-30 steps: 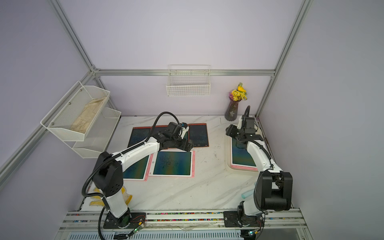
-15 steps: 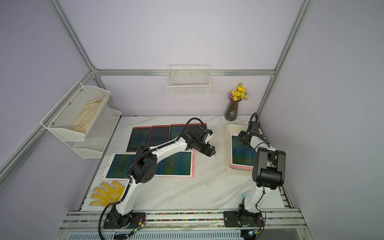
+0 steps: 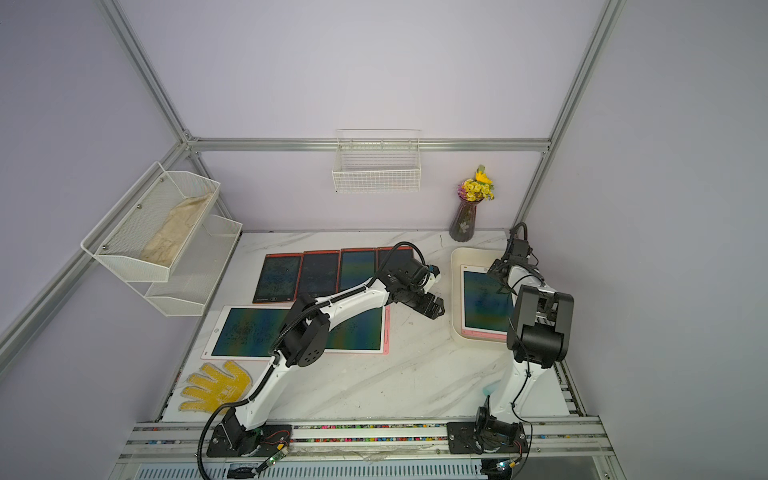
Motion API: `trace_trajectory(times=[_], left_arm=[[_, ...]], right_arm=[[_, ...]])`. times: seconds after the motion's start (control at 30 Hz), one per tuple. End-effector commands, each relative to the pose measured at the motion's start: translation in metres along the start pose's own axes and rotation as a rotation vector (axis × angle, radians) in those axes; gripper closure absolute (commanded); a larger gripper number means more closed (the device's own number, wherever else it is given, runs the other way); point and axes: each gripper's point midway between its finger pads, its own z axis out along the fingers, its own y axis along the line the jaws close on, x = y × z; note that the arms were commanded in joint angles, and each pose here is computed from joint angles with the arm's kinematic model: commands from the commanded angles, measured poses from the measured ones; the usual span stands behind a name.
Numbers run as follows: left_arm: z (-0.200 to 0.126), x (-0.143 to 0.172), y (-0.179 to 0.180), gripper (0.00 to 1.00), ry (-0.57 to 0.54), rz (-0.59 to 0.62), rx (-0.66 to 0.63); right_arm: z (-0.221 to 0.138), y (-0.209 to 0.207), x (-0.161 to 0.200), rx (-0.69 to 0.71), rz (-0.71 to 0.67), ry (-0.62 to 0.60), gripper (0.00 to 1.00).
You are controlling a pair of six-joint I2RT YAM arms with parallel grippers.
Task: Take out the writing tablet from the storage box
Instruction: Pick up the writing tablet from the storage box.
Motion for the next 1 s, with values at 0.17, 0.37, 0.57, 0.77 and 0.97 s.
trace_trajectory(times=[0.17, 0.37, 0.57, 0.77, 0.97], left_arm=[[-0.018, -0.045, -0.032, 0.08, -0.113, -0.027, 0.101], [-0.023, -0.057, -0.046, 0.06, -0.139, -0.038, 0.145], [-0.019, -0.057, -0.053, 0.06, -0.139, -0.059, 0.178], [-0.013, -0.057, -0.06, 0.06, -0.149, -0.068, 0.195], [0.013, -0.046, -0.064, 0.14, -0.112, -0.087, 0.215]], right_arm=[[0.027, -0.017, -0.003, 0.093, -0.005, 0.013, 0.16], [0.034, -0.022, 0.011, 0.086, -0.006, 0.048, 0.16], [0.035, -0.02, 0.023, 0.052, -0.016, 0.074, 0.15], [0.036, -0.016, 0.027, 0.026, -0.012, 0.083, 0.15], [0.021, -0.008, 0.026, -0.033, 0.0, 0.071, 0.15]])
